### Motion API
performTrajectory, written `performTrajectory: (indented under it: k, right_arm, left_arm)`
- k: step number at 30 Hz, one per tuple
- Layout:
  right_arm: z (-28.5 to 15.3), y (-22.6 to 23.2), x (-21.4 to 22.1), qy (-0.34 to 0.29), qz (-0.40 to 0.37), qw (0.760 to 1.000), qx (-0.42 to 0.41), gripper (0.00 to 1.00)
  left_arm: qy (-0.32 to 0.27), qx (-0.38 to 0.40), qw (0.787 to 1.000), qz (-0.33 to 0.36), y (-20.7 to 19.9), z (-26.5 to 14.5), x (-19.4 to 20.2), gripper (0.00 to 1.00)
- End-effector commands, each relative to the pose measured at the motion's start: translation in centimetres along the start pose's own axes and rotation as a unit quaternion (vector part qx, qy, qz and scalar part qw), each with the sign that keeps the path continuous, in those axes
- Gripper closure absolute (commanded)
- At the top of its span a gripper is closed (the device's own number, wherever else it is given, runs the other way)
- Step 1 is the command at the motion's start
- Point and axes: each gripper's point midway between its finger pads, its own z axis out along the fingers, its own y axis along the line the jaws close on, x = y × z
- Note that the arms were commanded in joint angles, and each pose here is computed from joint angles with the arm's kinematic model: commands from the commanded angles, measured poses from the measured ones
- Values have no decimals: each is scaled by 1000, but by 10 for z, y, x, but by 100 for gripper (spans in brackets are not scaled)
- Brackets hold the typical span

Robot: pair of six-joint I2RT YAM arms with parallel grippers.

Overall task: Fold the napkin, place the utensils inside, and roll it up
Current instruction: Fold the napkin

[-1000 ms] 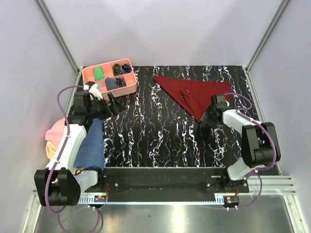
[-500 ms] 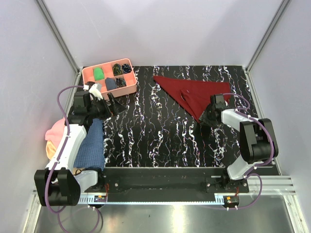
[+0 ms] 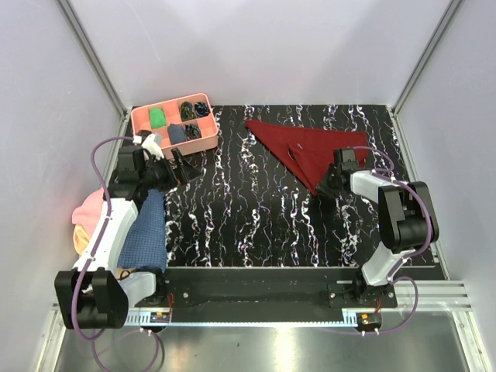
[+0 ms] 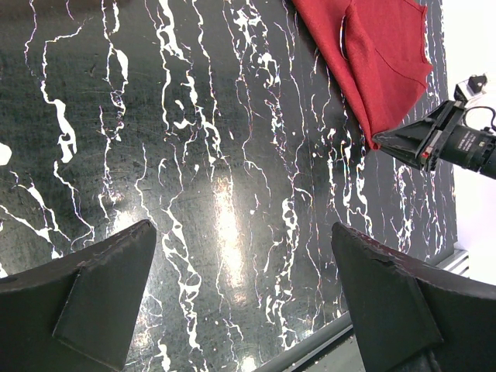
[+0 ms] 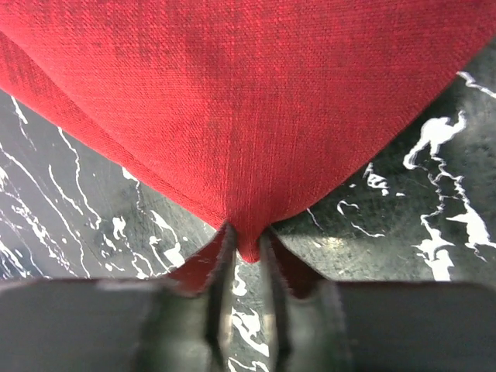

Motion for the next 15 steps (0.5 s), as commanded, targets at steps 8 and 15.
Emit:
performTrajectory:
  k: [8,15]
  right_arm:
    - [-15,-35,85,129,-8,992,1,100]
    - [-58,-46,143,178,-10,984,-8,100]
  left_arm:
    - [-19,-5,1000,23,-3,1,-5,1]
    - [-1,-6,999,48,-28,10,15,1]
